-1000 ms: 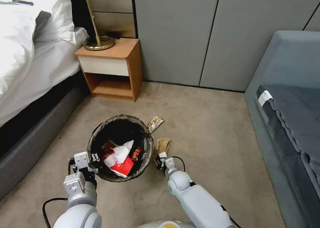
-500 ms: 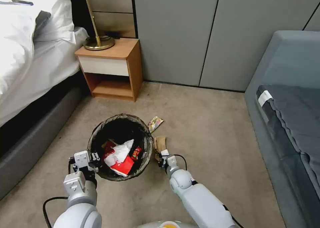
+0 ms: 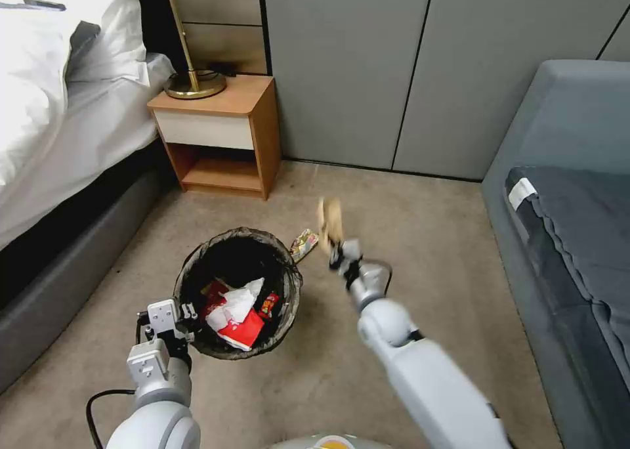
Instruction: Pick up the trash bin, then pick up the garbage from the floor and place it into the trash bin.
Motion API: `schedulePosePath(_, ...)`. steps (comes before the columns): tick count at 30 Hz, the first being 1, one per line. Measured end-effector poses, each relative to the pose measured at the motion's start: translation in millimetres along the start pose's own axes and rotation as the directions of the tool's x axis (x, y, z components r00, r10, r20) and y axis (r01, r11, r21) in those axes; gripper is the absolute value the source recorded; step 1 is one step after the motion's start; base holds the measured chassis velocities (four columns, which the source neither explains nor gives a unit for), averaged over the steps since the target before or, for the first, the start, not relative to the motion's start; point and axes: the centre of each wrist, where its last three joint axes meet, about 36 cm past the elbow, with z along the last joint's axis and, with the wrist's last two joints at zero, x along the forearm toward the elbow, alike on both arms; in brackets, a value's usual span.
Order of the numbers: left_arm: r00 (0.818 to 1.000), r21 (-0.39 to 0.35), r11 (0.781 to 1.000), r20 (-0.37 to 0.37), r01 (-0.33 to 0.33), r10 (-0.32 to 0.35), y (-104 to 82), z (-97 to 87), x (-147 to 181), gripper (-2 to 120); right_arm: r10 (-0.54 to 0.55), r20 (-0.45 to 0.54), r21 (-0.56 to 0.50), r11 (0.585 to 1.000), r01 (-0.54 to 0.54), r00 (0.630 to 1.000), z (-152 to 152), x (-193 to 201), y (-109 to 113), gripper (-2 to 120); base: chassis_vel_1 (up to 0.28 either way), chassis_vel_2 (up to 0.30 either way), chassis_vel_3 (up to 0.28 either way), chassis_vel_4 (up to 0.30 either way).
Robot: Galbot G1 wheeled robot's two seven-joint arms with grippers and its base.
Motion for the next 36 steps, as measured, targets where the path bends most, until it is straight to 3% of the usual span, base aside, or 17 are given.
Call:
schedulePosePath(2,1.0,0.0,1.0,0.0,0.0,0.0,-0.1,0.1,-0.1,0,-0.029,0.042,0.005,1.0,0.029,0.999,-10.5,1.3,1.6,0,0.0,0.0,0.0,0.0)
schedulePosePath(3,1.0,0.0,1.0,-0.001,-0.002,0.002,-0.4,0.3,-0.1,0,-0.111,0.136,0.019,0.994,0.109,0.985,-35.4,7.3,6.9,0,0.0,0.0,0.0,0.0)
schedulePosePath(4,1.0,-0.001,1.0,-0.001,-0.002,0.002,-0.3,0.3,-0.1,0,-0.154,0.169,0.022,0.988,0.153,0.974,-45.0,12.9,10.7,0,0.0,0.0,0.0,0.0)
schedulePosePath(10,1.0,-0.003,1.0,-0.002,-0.005,0.005,-0.3,0.6,0.1,0,-0.312,0.238,0.018,0.948,0.317,0.92,-67.2,40.3,38.1,0,0.0,0.0,0.0,0.0)
schedulePosePath(12,1.0,-0.003,1.0,-0.003,-0.008,0.008,-1.5,1.1,0.2,0,-0.375,0.209,0.01,0.924,0.381,0.903,-60.5,58.6,56.4,0,0.0,0.0,0.0,0.0)
schedulePosePath(16,1.0,-0.002,1.0,-0.004,-0.01,0.01,-2.6,1.3,0.3,0,-0.413,0.168,0.006,0.909,0.418,0.895,-47.3,70.7,68.8,0,0.0,0.0,0.0,0.0)
schedulePosePath(19,1.0,-0.002,1.0,-0.004,-0.014,0.014,-4.2,1.4,0.6,0,-0.456,0.076,-0.02,0.888,0.459,0.887,-15.1,88.3,86.3,0,0.0,0.0,0.0,0.0)
schedulePosePath(26,1.0,0.0,1.0,-0.002,-0.016,0.016,-5.8,0.6,1.3,0,-0.468,-0.008,-0.054,0.883,0.467,0.884,16.0,102.1,95.5,0,0.0,0.0,0.0,0.0)
schedulePosePath(36,1.0,0.004,1.0,0.01,-0.018,0.018,-6.2,-3.6,3.3,0,-0.451,-0.096,-0.055,0.893,0.448,0.887,47.8,113.7,88.6,0,0.0,0.0,0.0,0.0)
